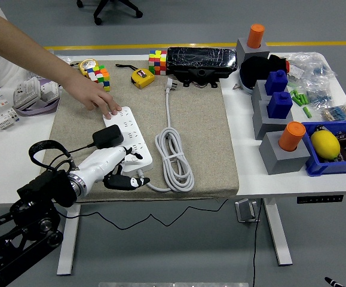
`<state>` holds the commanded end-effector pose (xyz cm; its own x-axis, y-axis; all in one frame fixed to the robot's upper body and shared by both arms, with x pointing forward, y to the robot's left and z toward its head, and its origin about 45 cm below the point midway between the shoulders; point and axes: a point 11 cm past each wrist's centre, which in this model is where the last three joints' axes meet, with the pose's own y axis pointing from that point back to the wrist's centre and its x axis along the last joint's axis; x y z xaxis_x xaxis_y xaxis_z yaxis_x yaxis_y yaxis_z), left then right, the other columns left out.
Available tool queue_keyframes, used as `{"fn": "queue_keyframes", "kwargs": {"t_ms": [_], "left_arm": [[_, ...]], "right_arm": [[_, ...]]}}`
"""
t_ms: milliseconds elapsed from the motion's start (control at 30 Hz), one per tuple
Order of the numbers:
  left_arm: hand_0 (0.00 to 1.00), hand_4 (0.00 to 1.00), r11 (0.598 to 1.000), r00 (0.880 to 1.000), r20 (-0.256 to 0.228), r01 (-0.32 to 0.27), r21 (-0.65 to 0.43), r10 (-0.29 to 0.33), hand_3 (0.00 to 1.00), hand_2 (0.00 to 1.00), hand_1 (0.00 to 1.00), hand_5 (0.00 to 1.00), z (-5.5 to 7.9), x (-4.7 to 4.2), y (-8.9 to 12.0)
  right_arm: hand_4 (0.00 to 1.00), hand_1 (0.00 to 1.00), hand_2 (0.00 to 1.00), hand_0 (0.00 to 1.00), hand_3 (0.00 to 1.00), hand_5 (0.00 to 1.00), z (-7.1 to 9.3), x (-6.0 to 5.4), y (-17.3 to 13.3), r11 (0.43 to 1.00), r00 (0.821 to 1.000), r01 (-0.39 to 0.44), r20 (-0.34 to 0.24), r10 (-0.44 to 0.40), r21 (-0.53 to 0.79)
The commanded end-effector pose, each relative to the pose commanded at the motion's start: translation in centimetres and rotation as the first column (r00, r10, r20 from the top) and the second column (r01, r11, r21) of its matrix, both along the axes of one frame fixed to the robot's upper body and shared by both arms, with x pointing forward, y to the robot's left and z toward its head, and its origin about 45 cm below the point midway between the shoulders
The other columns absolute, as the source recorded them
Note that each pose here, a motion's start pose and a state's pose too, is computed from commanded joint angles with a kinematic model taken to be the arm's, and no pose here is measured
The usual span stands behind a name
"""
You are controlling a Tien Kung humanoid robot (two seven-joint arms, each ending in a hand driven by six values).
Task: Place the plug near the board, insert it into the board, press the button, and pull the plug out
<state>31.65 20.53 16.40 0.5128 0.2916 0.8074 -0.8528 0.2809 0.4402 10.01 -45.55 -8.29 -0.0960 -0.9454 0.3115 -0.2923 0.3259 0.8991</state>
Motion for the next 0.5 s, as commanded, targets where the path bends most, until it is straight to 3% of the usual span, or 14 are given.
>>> {"fn": "queue_keyframes", "kwargs": {"t_ms": [500], "left_arm": [[0.09, 0.86, 0.999, 0.999, -0.007, -0.038, 0.025, 0.038, 0.807, 0.125, 0.049, 0.555, -1.2, 0.86, 0.7]], "right_arm": [[0.992, 0.647, 0.646, 0.65, 0.567, 0.561, 0.0, 0.0, -0.1, 1.0, 1.0, 0.0, 0.0, 0.0, -0.001]]}}
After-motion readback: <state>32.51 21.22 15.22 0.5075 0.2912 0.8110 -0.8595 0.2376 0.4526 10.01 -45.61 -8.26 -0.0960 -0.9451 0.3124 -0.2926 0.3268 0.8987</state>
